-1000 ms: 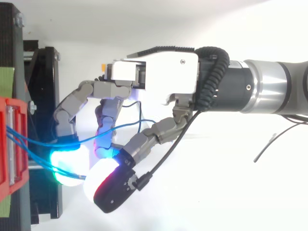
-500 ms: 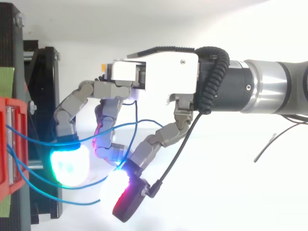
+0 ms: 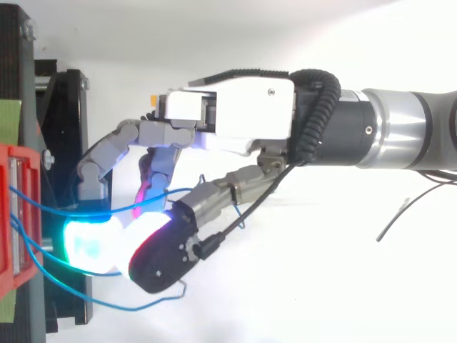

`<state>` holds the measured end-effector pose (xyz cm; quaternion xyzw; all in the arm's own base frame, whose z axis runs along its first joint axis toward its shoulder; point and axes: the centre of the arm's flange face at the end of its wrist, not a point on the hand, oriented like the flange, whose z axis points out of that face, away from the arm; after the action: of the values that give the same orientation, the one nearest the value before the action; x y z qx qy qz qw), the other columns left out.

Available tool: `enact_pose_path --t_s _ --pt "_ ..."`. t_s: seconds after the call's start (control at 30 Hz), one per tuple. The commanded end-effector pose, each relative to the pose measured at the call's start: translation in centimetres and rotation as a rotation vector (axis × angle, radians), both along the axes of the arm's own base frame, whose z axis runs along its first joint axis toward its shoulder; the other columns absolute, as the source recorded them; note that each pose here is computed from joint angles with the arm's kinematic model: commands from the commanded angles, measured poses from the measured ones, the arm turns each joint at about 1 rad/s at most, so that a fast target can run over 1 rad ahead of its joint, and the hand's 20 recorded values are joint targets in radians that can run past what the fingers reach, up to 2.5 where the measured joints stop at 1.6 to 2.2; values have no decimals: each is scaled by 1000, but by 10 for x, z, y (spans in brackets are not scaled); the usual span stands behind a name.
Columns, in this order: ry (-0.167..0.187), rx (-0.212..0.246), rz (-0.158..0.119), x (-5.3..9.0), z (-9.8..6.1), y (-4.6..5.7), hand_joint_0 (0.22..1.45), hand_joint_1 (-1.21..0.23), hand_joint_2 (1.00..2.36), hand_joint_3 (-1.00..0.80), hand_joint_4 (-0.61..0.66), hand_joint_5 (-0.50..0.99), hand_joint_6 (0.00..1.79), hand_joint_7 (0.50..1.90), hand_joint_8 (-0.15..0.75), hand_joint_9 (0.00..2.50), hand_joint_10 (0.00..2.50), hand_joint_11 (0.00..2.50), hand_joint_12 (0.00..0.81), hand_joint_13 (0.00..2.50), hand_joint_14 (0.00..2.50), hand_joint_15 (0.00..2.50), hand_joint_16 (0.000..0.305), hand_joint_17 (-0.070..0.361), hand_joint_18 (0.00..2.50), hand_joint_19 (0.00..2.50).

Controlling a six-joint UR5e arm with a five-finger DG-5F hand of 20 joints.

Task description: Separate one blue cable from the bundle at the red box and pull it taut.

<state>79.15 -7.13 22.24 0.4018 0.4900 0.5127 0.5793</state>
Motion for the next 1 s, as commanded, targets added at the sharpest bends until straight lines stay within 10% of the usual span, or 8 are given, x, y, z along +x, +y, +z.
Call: enact_pose_path --t_s 0.0,0.67,0.83,0.97 --pt "2 0 0 0 -1 0 594 -501 1001 -484 -20 -116 793 827 143 1349 25 1626 341 1131 30 1063 51 114 878 895" --pt "2 0 0 0 -1 0 586 -1106 1000 -500 -19 -139 914 776 136 1122 22 1644 333 930 32 955 50 113 785 758" --pt "2 0 1 0 0 1 465 -1051 1000 -500 22 -172 903 697 189 1083 14 1639 373 940 29 953 56 126 796 780" --pt "7 -1 1 0 -1 1 435 -738 1000 -500 23 -172 868 660 222 1170 7 1687 405 1036 26 1010 62 139 852 819"
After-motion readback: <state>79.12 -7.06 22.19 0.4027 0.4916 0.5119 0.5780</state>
